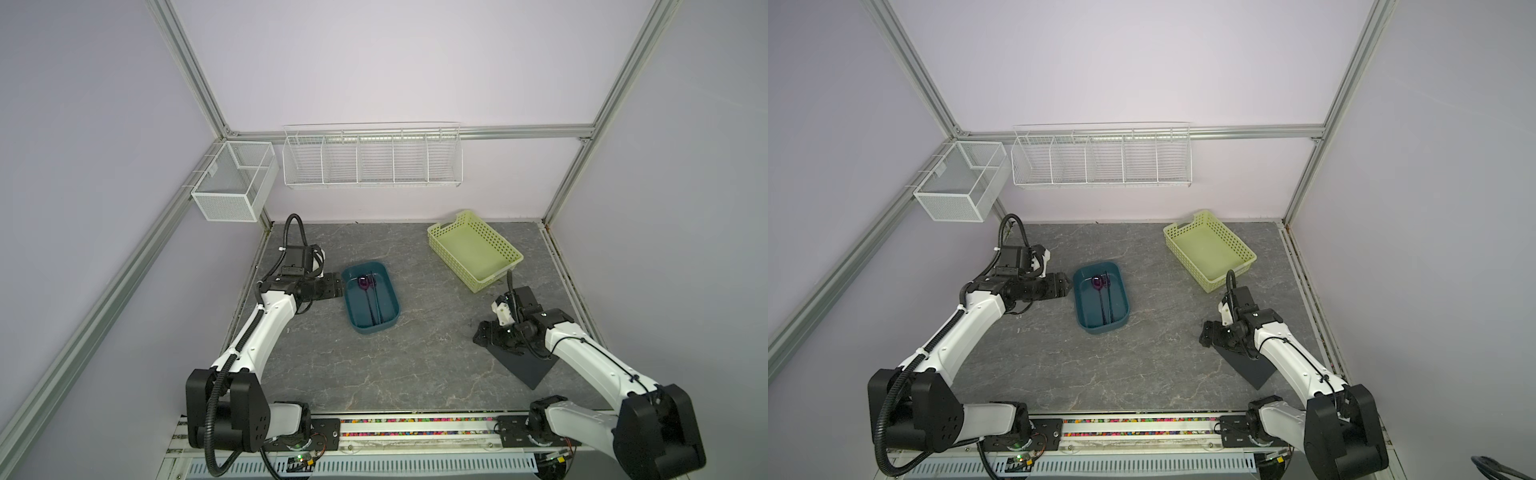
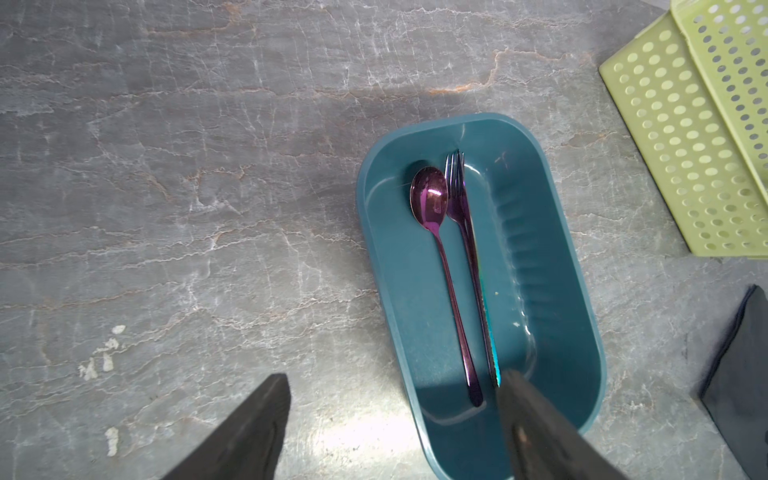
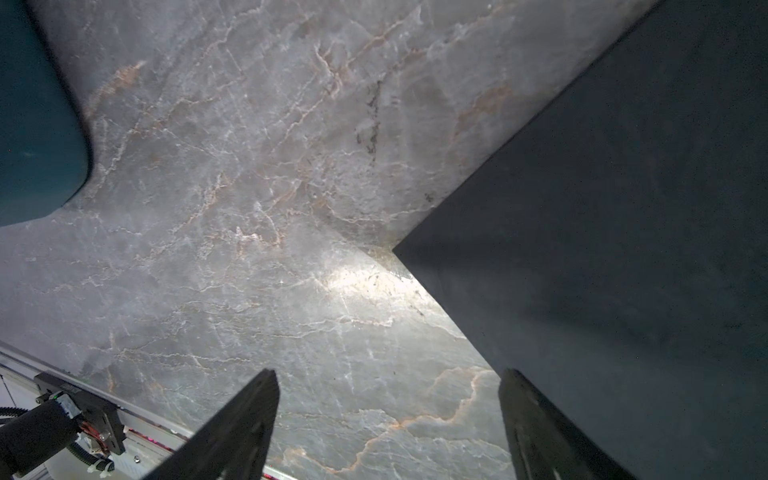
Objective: Place the utensils on the paper napkin and roll it up
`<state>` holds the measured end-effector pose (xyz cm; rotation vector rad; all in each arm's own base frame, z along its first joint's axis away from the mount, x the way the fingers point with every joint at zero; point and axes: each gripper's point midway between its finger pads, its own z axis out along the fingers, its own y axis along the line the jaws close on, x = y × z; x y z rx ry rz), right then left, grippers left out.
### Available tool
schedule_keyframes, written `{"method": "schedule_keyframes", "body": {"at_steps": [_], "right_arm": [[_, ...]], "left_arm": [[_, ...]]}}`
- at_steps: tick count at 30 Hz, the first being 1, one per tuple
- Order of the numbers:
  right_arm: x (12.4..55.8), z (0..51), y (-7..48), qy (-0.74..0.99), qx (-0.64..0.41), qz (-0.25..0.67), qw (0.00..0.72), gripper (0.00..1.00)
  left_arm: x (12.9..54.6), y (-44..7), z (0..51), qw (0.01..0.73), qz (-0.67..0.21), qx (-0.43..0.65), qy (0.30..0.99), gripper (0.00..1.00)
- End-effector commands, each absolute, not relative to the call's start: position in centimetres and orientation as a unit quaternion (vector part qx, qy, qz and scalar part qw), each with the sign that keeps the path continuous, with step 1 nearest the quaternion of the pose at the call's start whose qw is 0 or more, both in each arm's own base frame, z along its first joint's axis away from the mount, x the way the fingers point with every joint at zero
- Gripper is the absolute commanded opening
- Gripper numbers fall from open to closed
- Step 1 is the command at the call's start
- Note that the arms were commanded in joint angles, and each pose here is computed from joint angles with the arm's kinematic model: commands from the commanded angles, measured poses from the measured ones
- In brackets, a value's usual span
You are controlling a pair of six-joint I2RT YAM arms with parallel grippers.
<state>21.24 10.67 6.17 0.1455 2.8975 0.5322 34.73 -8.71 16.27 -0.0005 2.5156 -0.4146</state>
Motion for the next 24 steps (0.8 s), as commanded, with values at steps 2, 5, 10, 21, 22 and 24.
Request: {"method": "schedule_keyframes", "body": {"at_steps": [2, 5, 10, 21, 22, 24], "right_arm": [[21.5, 5.3, 11.1, 0.977, 0.052, 0.187, 0.091, 0.87], [21.6, 4.8, 11.2, 0.978, 0.051, 0.184, 0.085, 0.87], [21.7, 3.9, 10.9, 0.981, 0.049, 0.172, 0.078, 0.87], [20.8, 2.2, 12.5, 0.981, 0.044, 0.182, 0.052, 0.87], [20.7, 2.1, 12.8, 0.981, 0.042, 0.184, 0.050, 0.87], [20.5, 1.9, 13.3, 0.981, 0.040, 0.185, 0.046, 0.87]], "left_arm": [[34.4, -9.3, 16.0, 0.276, -0.175, 0.007, 0.945, 0.80], [34.3, -9.4, 15.6, 0.266, -0.180, 0.006, 0.947, 0.80], [34.3, -9.7, 15.5, 0.260, -0.190, 0.007, 0.947, 0.80], [34.4, -9.4, 15.5, 0.260, -0.196, 0.001, 0.946, 0.80], [34.4, -9.5, 15.5, 0.260, -0.197, 0.001, 0.945, 0.80], [34.3, -9.4, 15.5, 0.260, -0.197, 0.001, 0.945, 0.80]]}}
